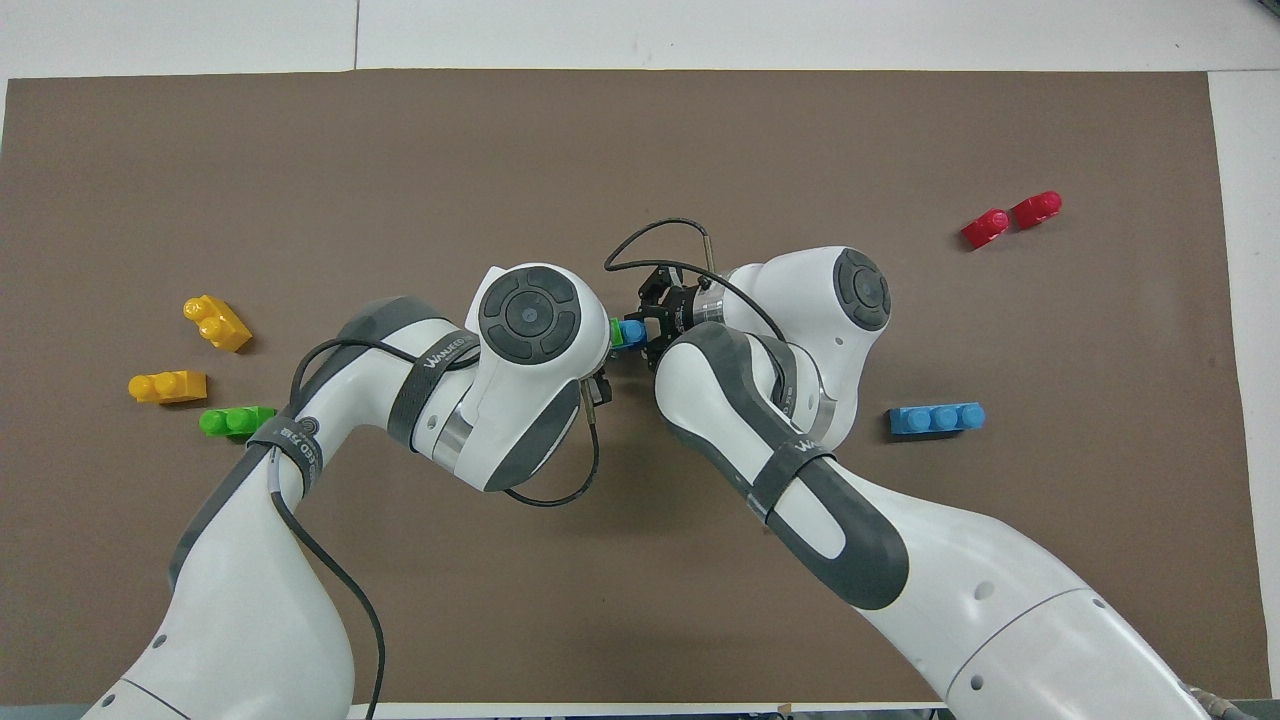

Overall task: Remove green block with left arm and hold with right
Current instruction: 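Pull the green block free with the left gripper while the right gripper holds blue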

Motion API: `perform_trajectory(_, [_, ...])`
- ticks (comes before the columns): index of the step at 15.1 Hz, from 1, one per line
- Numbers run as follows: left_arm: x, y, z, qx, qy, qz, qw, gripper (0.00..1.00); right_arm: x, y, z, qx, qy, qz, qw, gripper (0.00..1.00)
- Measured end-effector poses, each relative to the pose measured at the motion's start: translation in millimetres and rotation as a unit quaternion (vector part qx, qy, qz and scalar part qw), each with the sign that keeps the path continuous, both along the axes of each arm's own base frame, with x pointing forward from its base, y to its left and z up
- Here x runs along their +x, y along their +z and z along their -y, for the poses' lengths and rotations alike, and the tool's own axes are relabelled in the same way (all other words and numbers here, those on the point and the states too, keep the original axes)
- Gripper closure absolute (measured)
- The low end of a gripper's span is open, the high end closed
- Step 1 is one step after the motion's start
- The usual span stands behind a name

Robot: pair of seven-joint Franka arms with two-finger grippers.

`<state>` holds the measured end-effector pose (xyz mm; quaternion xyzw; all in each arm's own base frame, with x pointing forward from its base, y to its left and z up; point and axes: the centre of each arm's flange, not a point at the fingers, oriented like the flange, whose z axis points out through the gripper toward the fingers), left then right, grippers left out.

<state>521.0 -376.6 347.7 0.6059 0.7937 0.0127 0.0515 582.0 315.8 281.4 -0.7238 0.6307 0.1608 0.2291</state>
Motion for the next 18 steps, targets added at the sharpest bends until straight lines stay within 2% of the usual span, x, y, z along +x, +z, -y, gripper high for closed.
perform_trajectory(1, [2, 1, -1, 0.001, -0.002, 0.004, 1.000, 0.62, 0.0, 0, 0, 0.000, 0.000, 0.000, 1.000, 0.65])
perform_trajectory(2, [1, 1, -1, 0.003, -0.007, 0.005, 1.000, 0.65, 0.0, 0, 0, 0.000, 0.000, 0.000, 1.000, 0.65])
perform_trajectory(8, [2, 7, -3, 0.002, -0.007, 0.008, 1.000, 0.65, 1.1, 2, 0, 0.002, -0.001, 0.002, 1.000, 0.65])
perform_trajectory(14, [-1, 89, -32, 0.001, 0.013, 0.022, 1.000, 0.65, 1.7, 0, 1, 0.001, -0.019, 0.005, 1.000, 0.65])
perform_trajectory(16, [-2, 108, -48, 0.013, -0.007, 0.016, 1.000, 0.65, 1.6, 0, 1, 0.002, -0.019, 0.005, 1.000, 0.65])
perform_trajectory(18, [3, 112, -70, 0.030, -0.062, 0.004, 0.998, 0.65, 0.0, 0, -3, 0.002, -0.017, 0.005, 1.000, 0.65])
